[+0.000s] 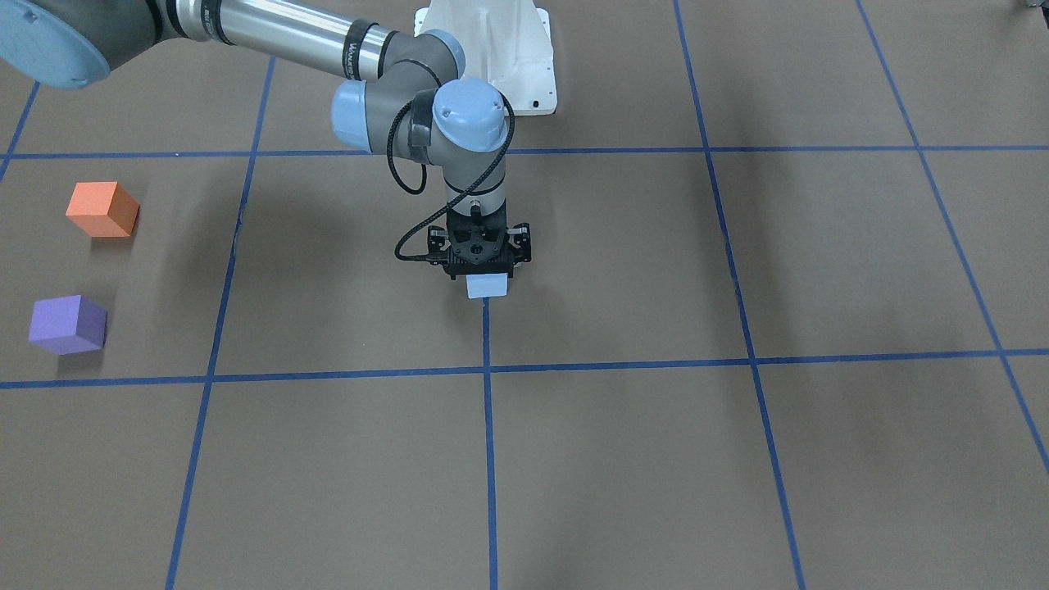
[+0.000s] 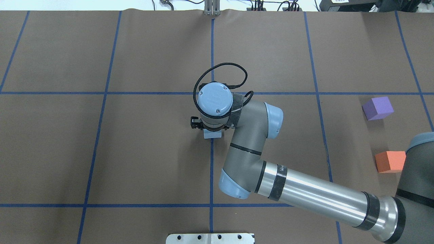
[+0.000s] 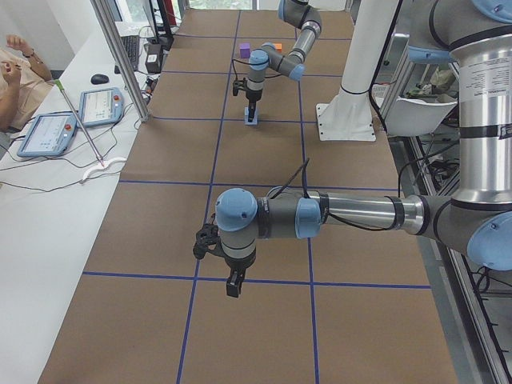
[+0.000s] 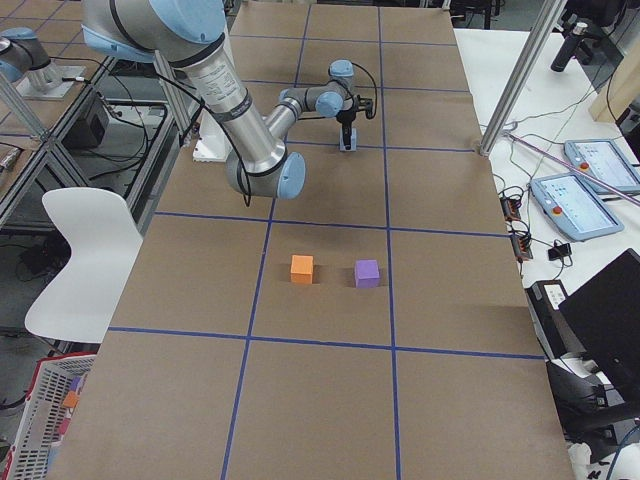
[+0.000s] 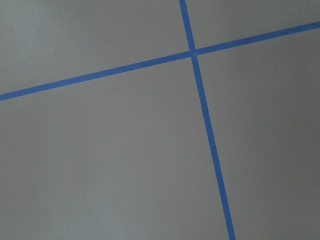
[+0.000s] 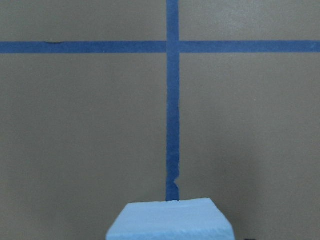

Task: Place blue block between orange and purple blocks
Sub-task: 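Lower the right gripper onto the light blue cube and grasp it, then carry the light blue cube with the right gripper toward the purple cube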

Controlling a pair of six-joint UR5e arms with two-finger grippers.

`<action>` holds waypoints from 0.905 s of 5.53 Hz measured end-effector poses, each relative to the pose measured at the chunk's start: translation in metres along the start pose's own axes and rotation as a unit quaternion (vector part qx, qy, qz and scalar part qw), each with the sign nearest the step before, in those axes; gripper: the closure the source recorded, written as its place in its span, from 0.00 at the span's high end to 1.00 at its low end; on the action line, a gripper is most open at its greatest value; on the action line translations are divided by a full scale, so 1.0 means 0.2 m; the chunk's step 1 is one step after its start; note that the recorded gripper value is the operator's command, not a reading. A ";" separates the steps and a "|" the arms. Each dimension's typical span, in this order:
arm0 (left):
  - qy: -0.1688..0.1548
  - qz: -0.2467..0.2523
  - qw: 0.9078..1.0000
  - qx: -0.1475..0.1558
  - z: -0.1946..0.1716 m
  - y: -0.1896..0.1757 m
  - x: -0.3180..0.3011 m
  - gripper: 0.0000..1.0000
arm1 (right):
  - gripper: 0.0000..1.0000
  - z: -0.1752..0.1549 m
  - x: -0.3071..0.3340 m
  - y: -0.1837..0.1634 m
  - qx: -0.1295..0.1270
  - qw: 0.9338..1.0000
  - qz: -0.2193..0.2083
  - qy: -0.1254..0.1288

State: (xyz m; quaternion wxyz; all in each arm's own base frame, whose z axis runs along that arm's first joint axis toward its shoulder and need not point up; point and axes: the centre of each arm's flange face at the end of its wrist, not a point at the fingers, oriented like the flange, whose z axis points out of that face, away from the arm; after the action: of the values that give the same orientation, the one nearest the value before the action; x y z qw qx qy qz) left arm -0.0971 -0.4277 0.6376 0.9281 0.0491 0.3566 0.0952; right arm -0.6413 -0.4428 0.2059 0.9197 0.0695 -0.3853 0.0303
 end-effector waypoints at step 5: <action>0.002 -0.011 1.000 -0.008 0.04 0.04 -0.02 1.00 | 0.04 -0.32 0.68 -0.32 -0.008 1.000 -0.007 -0.024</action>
State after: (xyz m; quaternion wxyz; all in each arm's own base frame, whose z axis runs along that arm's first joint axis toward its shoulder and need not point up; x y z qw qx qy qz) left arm -0.0965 -0.4214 0.6476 0.9286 0.0377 0.3585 0.0879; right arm -0.4932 -0.4962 0.2524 0.9110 0.0657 -0.4067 0.0188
